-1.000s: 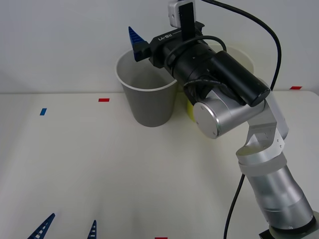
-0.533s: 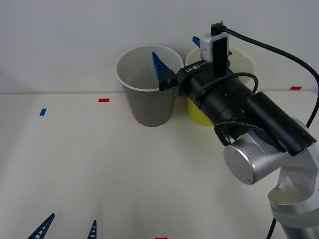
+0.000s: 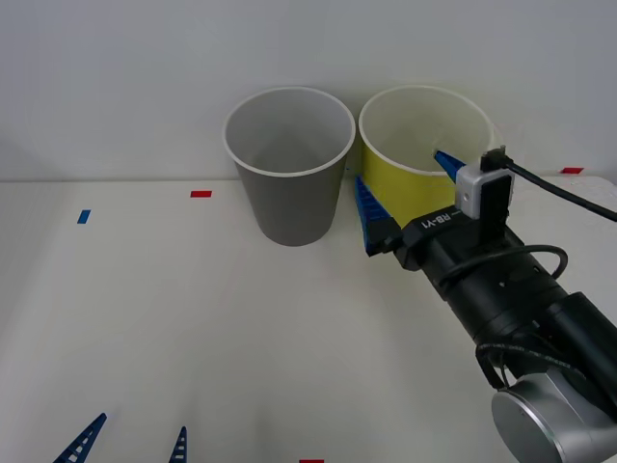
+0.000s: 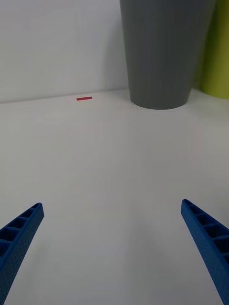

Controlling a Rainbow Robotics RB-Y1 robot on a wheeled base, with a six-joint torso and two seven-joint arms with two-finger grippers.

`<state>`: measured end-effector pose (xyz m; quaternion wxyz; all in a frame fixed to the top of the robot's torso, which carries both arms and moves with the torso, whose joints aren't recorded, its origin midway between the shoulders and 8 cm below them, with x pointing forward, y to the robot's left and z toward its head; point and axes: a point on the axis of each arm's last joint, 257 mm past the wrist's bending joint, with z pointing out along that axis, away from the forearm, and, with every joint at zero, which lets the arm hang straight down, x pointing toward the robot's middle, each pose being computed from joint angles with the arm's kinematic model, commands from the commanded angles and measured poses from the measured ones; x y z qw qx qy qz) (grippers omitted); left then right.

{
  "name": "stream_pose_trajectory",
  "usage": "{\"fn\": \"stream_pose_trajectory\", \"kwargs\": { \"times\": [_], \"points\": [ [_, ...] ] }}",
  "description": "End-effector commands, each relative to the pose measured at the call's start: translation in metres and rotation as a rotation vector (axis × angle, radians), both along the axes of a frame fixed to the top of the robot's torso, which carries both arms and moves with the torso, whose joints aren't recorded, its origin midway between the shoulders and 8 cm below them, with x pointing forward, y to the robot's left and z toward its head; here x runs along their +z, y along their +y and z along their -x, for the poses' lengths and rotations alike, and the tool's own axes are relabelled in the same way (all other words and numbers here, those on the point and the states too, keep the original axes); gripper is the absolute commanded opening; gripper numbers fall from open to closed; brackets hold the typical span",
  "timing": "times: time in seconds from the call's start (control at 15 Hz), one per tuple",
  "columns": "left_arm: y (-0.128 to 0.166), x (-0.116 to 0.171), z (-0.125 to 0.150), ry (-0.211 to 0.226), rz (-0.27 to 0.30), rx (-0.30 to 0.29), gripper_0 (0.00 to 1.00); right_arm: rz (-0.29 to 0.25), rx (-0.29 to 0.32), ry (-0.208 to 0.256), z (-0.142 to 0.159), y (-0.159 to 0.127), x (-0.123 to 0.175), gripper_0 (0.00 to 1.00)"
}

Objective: Put cans in the gray bin and PET bottles in the light green bin.

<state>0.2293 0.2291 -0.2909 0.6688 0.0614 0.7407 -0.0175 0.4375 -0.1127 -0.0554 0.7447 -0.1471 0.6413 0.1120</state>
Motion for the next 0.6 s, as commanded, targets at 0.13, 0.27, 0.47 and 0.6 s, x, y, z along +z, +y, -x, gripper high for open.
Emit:
{"fn": "stream_pose_trajectory", "kwargs": {
  "times": [0.13,0.27,0.47,0.6],
  "points": [
    [0.0,0.0,0.0,0.0,0.0,0.0,1.0,0.033,-0.102,0.011,0.005,-0.043,-0.02,1.0],
    [0.0,0.0,0.0,0.0,0.0,0.0,1.0,0.055,-0.119,0.02,0.006,-0.051,-0.026,1.0],
    [0.0,0.0,0.0,0.0,0.0,0.0,1.0,0.06,-0.166,0.021,0.01,-0.064,-0.033,1.0],
    [0.0,0.0,0.0,0.0,0.0,0.0,1.0,0.051,-0.195,0.024,0.014,-0.072,-0.038,1.0]
  ]
}}
